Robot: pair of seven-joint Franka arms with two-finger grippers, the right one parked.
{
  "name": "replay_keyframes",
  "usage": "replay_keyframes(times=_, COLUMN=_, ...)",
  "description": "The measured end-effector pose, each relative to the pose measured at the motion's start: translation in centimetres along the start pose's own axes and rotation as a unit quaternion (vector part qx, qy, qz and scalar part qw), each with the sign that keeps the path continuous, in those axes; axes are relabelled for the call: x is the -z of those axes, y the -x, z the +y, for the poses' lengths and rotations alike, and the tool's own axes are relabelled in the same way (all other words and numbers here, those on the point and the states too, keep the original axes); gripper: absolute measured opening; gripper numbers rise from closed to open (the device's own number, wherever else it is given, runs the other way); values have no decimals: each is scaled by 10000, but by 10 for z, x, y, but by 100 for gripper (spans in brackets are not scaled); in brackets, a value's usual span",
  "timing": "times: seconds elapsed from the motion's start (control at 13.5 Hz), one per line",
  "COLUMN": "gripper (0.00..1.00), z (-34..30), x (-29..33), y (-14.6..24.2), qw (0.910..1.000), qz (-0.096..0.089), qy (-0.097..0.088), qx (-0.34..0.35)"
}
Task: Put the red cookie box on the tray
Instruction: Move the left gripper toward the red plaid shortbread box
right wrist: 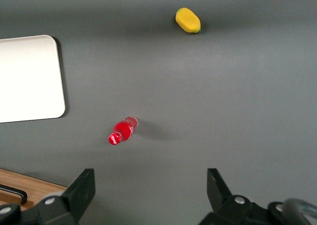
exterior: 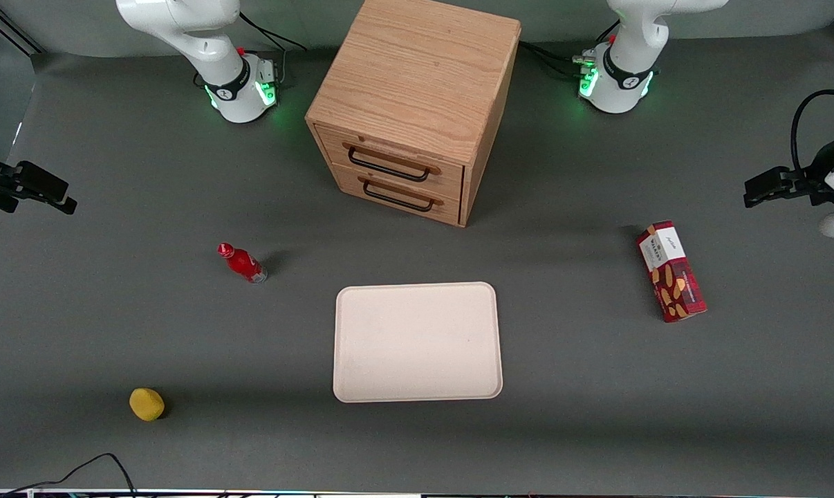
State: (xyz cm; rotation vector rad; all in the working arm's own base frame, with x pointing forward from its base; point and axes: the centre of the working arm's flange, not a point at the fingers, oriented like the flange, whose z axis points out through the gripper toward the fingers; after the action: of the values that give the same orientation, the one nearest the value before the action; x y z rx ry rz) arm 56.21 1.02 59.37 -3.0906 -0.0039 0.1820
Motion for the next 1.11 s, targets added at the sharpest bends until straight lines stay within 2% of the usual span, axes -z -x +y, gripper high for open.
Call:
replay_keyframes(times=0.3, gripper=100, z=0, x=3, y=1, qw=10000, qz=-14, qy=-1, qx=2)
replay_keyframes(times=0.67, gripper=100, z=-1, x=-4, y=0, qw=9999, qz=-169, qy=-6, qx=7)
replay_keyframes(times=0.97, gripper=100, z=-12, x=-46, y=-26, qw=9990, qz=-432, qy=-27, qx=112)
replay_keyframes(times=1.11, gripper=100, z=-16, x=-82, y=-45, qw=9989, qz=-429, qy=-37, qx=173)
